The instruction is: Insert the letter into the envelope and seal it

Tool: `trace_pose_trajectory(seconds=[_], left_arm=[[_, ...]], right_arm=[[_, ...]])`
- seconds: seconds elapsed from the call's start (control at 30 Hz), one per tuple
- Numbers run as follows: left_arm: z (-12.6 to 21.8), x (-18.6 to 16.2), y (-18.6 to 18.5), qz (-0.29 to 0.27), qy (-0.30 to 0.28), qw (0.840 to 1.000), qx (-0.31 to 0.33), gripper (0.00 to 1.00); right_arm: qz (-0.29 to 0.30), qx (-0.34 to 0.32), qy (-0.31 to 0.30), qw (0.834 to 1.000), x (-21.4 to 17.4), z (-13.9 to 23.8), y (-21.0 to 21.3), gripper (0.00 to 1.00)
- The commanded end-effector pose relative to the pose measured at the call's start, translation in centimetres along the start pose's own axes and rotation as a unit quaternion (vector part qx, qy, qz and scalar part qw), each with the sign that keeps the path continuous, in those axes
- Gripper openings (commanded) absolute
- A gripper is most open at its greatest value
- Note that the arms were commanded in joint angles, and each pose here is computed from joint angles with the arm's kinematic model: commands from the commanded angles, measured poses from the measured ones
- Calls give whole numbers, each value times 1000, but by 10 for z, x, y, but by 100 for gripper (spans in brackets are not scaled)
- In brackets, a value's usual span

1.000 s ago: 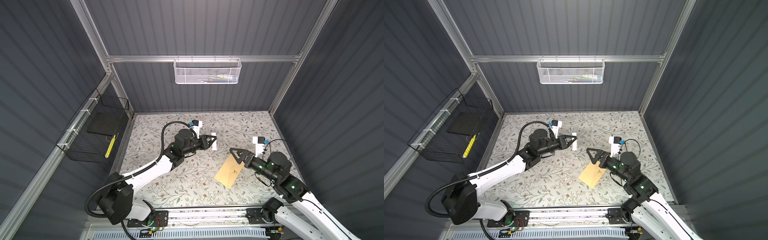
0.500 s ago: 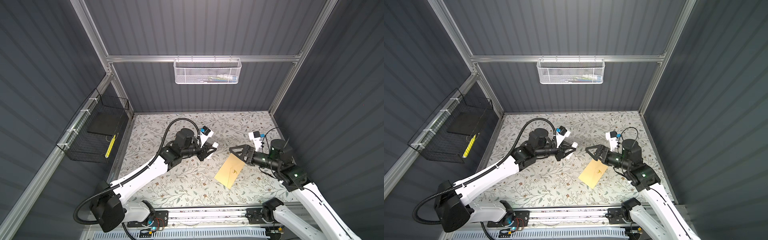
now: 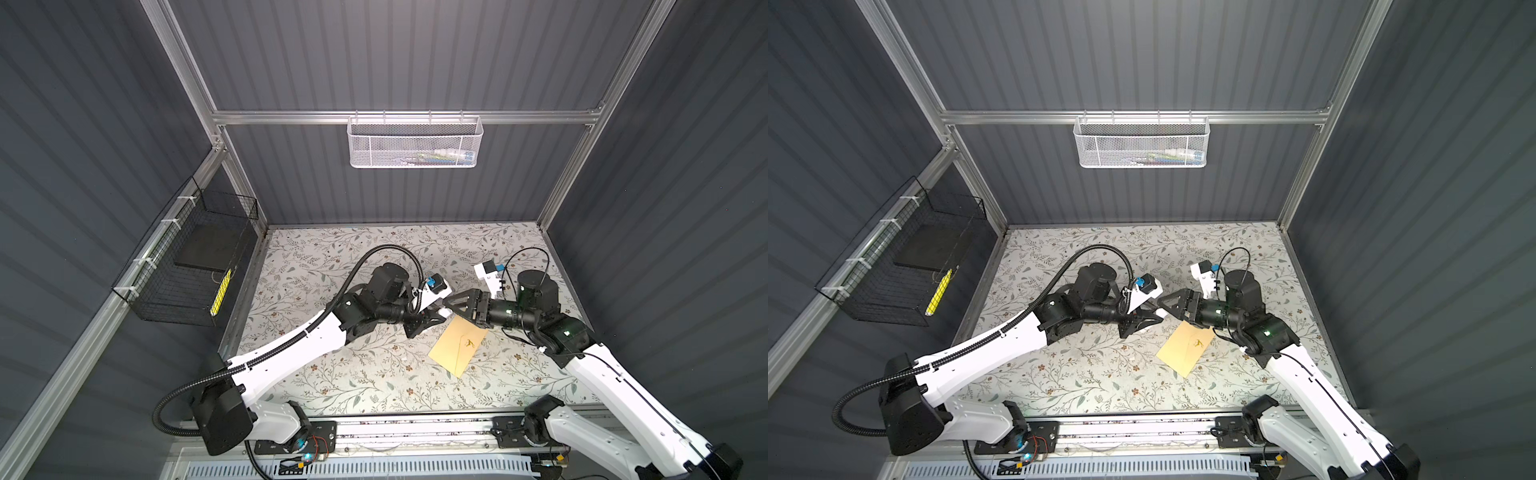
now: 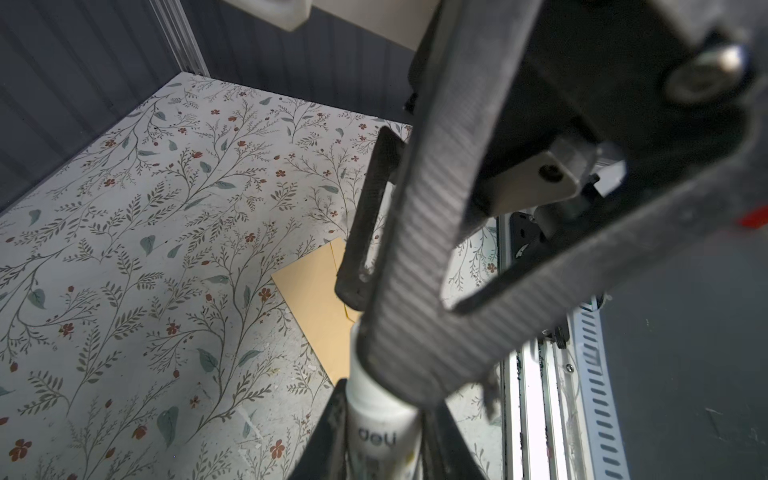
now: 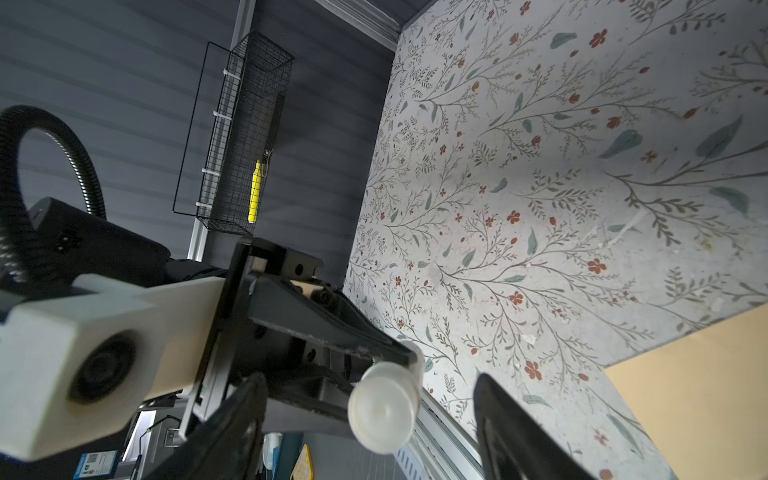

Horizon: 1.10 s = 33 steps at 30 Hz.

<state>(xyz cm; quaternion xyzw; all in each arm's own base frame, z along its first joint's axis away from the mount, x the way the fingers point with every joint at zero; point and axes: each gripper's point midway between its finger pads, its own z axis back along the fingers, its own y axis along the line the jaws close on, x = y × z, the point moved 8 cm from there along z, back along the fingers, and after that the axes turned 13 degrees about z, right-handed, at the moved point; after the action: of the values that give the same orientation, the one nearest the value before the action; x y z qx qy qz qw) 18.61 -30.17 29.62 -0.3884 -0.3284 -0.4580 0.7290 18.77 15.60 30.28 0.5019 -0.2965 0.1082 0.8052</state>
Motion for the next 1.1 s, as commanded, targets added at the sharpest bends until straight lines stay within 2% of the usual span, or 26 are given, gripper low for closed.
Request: trace_pose_trajectory(seconds=[0.0, 0.33, 0.43, 0.87, 0.93, 1.07], left_arm=[[2, 9, -1, -19, -7, 1000, 4, 3], [0, 10, -6, -24, -10, 1000, -10, 4], [-1, 8, -7, -25, -7, 1000, -11, 4], [-4, 5, -4, -37, -5, 999, 18, 4], [-5, 3, -4, -38, -7, 999, 19, 7], [-5, -1, -3, -34, -7, 999, 20, 26]], right_arm=[[1, 7, 3, 1000, -5, -3, -1, 74], [-13, 0, -1, 1000, -9, -12, -8, 66], [-14, 4, 1, 1000, -8, -15, -7, 62], [-31, 12, 22, 999, -16, -19, -9, 28], [-32, 15, 21, 999, -15, -19, -8, 22], [-29, 11, 12, 999, -12, -17, -6, 15]])
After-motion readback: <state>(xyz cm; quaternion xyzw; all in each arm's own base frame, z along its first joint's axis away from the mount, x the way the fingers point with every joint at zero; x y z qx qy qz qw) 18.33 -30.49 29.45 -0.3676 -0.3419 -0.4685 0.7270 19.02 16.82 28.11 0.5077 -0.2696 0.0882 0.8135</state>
